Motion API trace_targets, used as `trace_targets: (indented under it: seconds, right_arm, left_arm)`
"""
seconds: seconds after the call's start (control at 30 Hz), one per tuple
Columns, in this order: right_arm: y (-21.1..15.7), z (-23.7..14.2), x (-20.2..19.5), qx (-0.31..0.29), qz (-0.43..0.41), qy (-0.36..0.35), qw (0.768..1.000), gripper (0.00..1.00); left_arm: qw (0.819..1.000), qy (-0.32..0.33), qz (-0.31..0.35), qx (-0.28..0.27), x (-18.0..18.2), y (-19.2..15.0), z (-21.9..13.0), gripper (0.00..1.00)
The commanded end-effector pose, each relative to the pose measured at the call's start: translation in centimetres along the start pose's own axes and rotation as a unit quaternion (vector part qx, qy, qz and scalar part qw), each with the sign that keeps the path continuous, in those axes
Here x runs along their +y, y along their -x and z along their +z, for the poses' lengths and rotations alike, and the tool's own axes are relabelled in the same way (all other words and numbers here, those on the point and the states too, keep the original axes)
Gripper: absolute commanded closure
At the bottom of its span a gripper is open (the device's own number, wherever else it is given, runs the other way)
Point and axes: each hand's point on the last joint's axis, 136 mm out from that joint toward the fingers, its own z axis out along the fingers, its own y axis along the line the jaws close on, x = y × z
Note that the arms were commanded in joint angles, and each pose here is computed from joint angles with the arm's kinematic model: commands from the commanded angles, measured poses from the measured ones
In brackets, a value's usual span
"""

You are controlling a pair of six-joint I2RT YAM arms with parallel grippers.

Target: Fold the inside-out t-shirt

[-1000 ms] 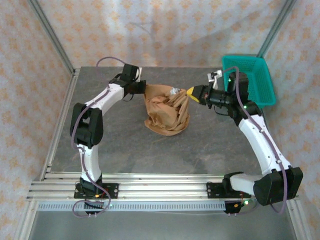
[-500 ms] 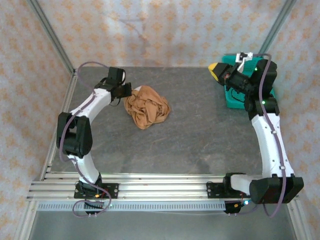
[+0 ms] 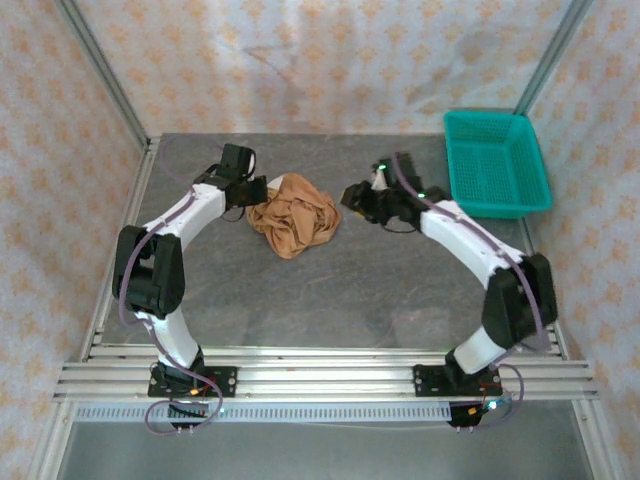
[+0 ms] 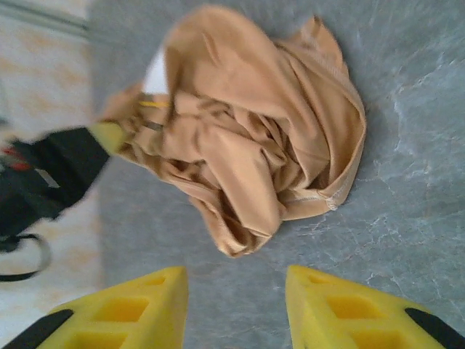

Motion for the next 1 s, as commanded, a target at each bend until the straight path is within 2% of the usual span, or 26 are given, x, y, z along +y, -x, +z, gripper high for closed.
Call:
trace_targets:
  seconds: [0.0, 0.2, 0.53, 0.6, 0.63, 0.7, 0.8, 0.9, 0.97]
  right_arm:
    - [0.1, 3.5, 1.3, -0.016, -0.057, -0.047, 0.997, 0.53]
    - [-1.3, 10.2, 2.9, 0.025, -0.105, -0.098, 0.989, 0.48]
    - [-1.2, 17.1, -0.5, 0.036, -0.127, -0.191, 0.973, 0.46]
    - [-1.0, 17.8, -0.7, 0.034, -0.133, -0.196, 0.971, 0.54]
    - [-0.8, 18.0, -0.6, 0.035, -0.135, -0.197, 0.970, 0.67]
    - [-0.4, 17.2, 0.1, 0.038, -0.135, -0.195, 0.971, 0.97]
    - [0.3, 13.0, 2.2, 0.033, -0.146, -0.186, 0.971, 1.00]
    - [1.4, 5.7, 3.3, 0.004, -0.164, -0.185, 0.969, 1.00]
    - [2.4, 0.3, 2.9, -0.030, -0.143, -0.162, 0.976, 1.00]
  left_arm:
    - [1.000, 0.001, -0.013, -0.004, 0.0, -0.4, -0.9, 1.00]
    - [1.000, 0.001, -0.014, 0.001, 0.2, -0.9, -0.8, 1.00]
    - [1.000, -0.005, -0.009, -0.002, 0.0, -0.6, -1.6, 1.00]
    - [1.000, -0.007, -0.010, -0.003, 0.0, -0.5, -1.8, 1.00]
    - [1.000, -0.007, -0.010, -0.003, 0.0, -0.5, -1.8, 1.00]
    - [1.000, -0.005, -0.009, -0.002, 0.1, -0.6, -2.0, 1.00]
    - [1.000, 0.015, -0.009, 0.003, 1.3, -0.7, -2.4, 1.00]
    - [0.998, 0.059, -0.021, 0.002, 4.3, -0.6, -3.3, 1.00]
    - [0.997, 0.066, -0.044, -0.006, 5.9, -0.4, -4.1, 1.00]
